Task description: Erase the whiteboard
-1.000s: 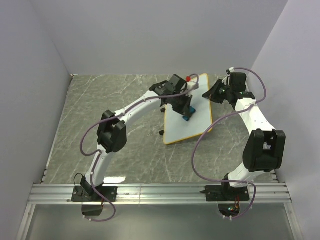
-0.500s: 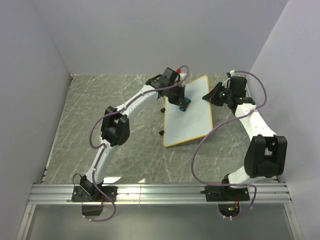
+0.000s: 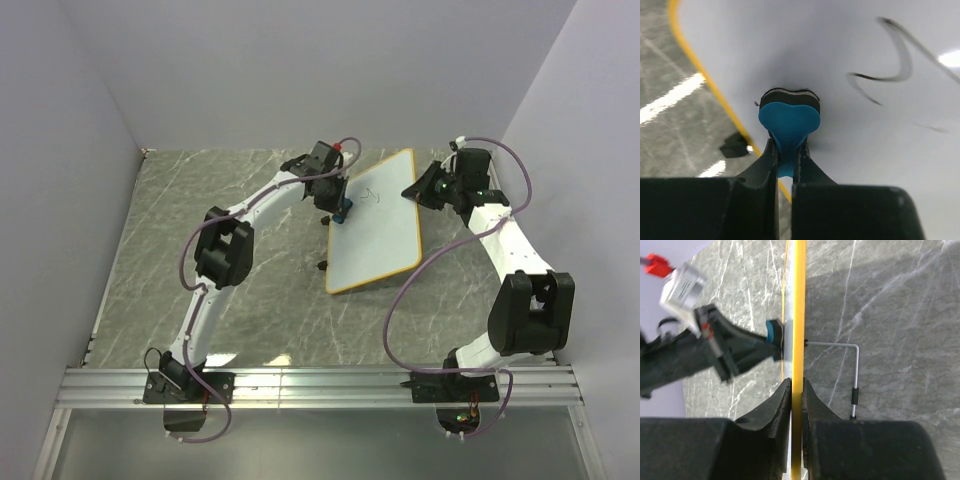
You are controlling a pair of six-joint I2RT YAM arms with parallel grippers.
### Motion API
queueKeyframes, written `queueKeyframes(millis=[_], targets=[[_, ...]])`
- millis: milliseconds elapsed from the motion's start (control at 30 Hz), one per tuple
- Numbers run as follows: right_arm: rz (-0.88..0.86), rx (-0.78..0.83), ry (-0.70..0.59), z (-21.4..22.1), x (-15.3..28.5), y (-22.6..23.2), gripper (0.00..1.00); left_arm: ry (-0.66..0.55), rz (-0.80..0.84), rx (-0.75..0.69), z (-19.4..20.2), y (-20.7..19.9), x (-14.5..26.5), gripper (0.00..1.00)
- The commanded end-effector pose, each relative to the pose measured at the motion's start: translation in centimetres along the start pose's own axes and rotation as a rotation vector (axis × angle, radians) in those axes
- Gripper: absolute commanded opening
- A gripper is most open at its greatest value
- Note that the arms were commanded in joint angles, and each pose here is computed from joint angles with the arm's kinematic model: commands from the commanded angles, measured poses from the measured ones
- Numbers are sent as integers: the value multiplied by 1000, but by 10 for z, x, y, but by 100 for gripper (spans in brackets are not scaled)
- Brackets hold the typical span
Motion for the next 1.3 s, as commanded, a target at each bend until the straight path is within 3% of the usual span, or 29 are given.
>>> queueKeyframes(millis=[0,167,267,333,533,700,867,967,1133,1267], targets=[[-95,16,333,93,-14,23,0,123,270,-180,53,-107,26,0],[-99,21,360,105,-13,21,0,12,392,-167,19,-153,54,0],[-96,25,380,113,-10,21,0,-25,393,-110,1,-161,45,0],[-95,28,389,117,-7,22,0,-40,353,-64,-4,-151,24,0],[-89,52,407,117,1,25,0,-44,170,144,-17,-65,-33,0],[-88,65,405,111,3,28,0,-5,42,205,-8,-7,-64,0],[-90,67,401,103,-2,30,0,58,28,203,11,11,-70,0],[-91,71,399,101,-4,31,0,88,132,137,22,-15,-54,0],[-95,67,401,104,-8,30,0,72,301,-119,32,-107,-5,0],[-93,56,411,111,-9,28,0,91,437,-230,45,-167,27,0]])
Point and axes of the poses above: each gripper's point midway between its finger pads, its own x axis back along the fingers, its own y axis along the line the jaws close on, z = x × y, the point moved 1 cm from there along x, back along the fingers, and after that the axes turned 14 degrees about x, right-handed, at the moved point
